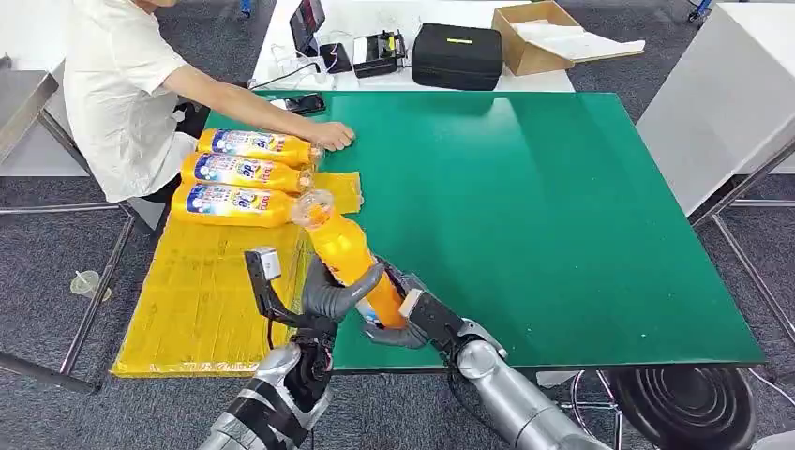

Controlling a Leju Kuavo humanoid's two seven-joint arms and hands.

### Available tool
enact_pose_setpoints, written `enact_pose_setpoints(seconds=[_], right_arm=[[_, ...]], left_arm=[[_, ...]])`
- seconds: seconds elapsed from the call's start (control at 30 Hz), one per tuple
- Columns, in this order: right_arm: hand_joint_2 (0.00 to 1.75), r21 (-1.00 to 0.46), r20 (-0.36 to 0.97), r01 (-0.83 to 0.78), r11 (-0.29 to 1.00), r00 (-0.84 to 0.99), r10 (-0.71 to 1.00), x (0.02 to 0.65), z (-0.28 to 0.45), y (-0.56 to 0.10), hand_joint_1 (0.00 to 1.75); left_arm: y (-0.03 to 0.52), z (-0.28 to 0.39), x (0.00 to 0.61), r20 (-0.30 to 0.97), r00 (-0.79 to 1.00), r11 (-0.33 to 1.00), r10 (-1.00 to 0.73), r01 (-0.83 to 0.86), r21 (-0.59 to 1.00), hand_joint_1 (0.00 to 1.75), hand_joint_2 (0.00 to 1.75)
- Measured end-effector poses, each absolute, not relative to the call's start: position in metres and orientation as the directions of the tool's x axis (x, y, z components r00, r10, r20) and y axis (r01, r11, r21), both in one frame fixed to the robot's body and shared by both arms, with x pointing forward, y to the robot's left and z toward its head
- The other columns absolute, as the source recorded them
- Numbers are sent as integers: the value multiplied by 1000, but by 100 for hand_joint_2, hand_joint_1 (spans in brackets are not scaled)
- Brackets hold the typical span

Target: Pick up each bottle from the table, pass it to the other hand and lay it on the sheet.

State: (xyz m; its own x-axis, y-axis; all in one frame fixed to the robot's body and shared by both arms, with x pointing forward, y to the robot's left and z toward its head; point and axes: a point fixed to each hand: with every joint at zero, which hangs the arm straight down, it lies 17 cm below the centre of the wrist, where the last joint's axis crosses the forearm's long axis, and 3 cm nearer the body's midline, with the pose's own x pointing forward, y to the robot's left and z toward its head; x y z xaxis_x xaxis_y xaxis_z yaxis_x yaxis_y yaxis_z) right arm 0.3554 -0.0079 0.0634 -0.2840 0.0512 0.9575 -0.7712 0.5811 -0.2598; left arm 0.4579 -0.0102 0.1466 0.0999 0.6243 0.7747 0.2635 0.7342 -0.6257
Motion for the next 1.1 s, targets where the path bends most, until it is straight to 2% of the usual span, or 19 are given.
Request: enact_pose_setpoints(seconds=[0.1, 0.23, 0.37, 0.43, 0.53, 0.63, 0.67, 0.73, 0.83, 0.9, 1.03, 1.07, 1.1], right_arm=[[175, -291, 947, -713, 638, -308, 88, 349, 55, -12, 0], [175, -471, 858, -534, 702, -463, 224, 341, 56, -23, 0], [175, -498, 822, -448, 743, -517, 239, 320, 65, -34, 0], [175, -506, 808, -410, 759, -532, 251, 313, 69, -41, 0], [175, -534, 769, -311, 786, -565, 299, 314, 79, -59, 0], [175, -560, 733, -258, 787, -598, 324, 316, 88, -67, 0], [175, -561, 724, -248, 790, -610, 322, 317, 92, -69, 0], [175, -555, 716, -244, 795, -627, 308, 318, 100, -68, 0], [175, -542, 716, -251, 802, -638, 284, 322, 108, -66, 0], [175, -536, 718, -253, 805, -638, 277, 325, 111, -65, 0], [175, -534, 715, -245, 809, -642, 278, 329, 114, -66, 0], [175, -534, 714, -243, 810, -642, 278, 330, 115, -66, 0], [175, -533, 714, -242, 811, -642, 278, 330, 115, -66, 0]], left_arm=[[6, 155, 458, 766, 48, 740, 641, 223, -634, 175, 175], [38, 160, 457, 768, -33, 763, 640, 143, -630, 175, 175], [72, 162, 455, 778, -110, 786, 618, 51, -617, 175, 175], [89, 166, 455, 816, -176, 828, 551, 0, -560, 175, 175], [112, 180, 451, 903, -324, 938, 283, -106, -331, 175, 175], [112, 195, 442, 901, -431, 979, 38, -164, -120, 175, 175], [107, 200, 438, 879, -470, 983, -83, -183, -5, 175, 175], [87, 210, 429, 767, -560, 950, -313, -200, 242, 175, 175], [57, 205, 422, 539, -631, 802, -558, -244, 544, 175, 175], [48, 193, 422, 437, -636, 710, -636, -262, 653, 175, 175], [58, 180, 431, 455, -597, 696, -661, -261, 669, 175, 175], [59, 179, 432, 456, -593, 695, -663, -261, 671, 157, 175], [60, 175, 434, 456, -579, 683, -676, -258, 684, 159, 175]])
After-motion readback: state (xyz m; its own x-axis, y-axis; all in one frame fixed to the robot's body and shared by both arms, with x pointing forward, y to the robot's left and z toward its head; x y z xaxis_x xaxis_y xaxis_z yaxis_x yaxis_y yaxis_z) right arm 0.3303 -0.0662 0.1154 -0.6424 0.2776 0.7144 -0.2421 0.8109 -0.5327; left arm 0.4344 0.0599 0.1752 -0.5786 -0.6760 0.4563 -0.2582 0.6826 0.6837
